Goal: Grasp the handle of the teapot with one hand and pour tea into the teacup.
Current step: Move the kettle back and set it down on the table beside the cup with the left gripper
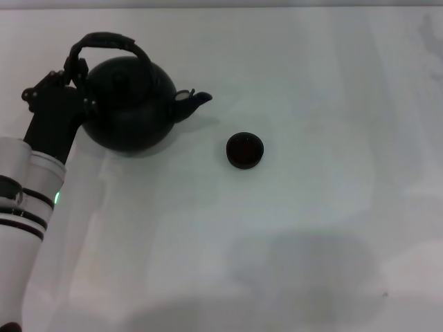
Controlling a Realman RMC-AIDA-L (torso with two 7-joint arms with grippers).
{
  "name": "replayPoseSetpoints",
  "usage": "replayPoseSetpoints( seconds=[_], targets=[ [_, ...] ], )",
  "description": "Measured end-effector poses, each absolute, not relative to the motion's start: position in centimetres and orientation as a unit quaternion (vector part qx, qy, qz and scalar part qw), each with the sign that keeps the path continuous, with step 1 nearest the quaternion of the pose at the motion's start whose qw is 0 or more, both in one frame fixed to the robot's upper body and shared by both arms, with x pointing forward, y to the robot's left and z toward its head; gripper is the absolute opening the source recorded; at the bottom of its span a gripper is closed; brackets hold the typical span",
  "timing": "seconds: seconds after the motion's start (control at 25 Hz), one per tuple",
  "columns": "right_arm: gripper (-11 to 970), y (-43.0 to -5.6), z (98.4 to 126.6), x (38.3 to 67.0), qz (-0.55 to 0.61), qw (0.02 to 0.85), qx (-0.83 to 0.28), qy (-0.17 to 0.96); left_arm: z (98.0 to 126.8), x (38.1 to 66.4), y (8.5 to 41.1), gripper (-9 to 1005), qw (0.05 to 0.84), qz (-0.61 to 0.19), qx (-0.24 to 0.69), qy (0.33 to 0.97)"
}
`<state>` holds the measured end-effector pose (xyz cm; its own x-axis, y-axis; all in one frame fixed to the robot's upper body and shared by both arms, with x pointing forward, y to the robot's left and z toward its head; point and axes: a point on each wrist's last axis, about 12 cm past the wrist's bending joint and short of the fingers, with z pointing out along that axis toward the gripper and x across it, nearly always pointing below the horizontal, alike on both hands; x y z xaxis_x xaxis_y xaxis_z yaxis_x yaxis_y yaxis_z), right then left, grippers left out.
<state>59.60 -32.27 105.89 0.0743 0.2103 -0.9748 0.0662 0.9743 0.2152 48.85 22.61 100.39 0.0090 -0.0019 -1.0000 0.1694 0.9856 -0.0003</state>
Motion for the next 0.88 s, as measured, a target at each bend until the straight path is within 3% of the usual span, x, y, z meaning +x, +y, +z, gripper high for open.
replayPoseSetpoints(
  seconds=[0.84,0.88],
  targets=[
    [871,-32.36,105.8,59.48,0.048,0.725,0.108,0.678,99.44,48.22,23.19,94,0.686,-0.06,0.062,0.723],
    [871,-32.36,105.8,59.49,0.049,0.725,0.108,0.678,99.44,48.22,23.19,130,0.686,-0.06,0.062,0.723]
  ],
)
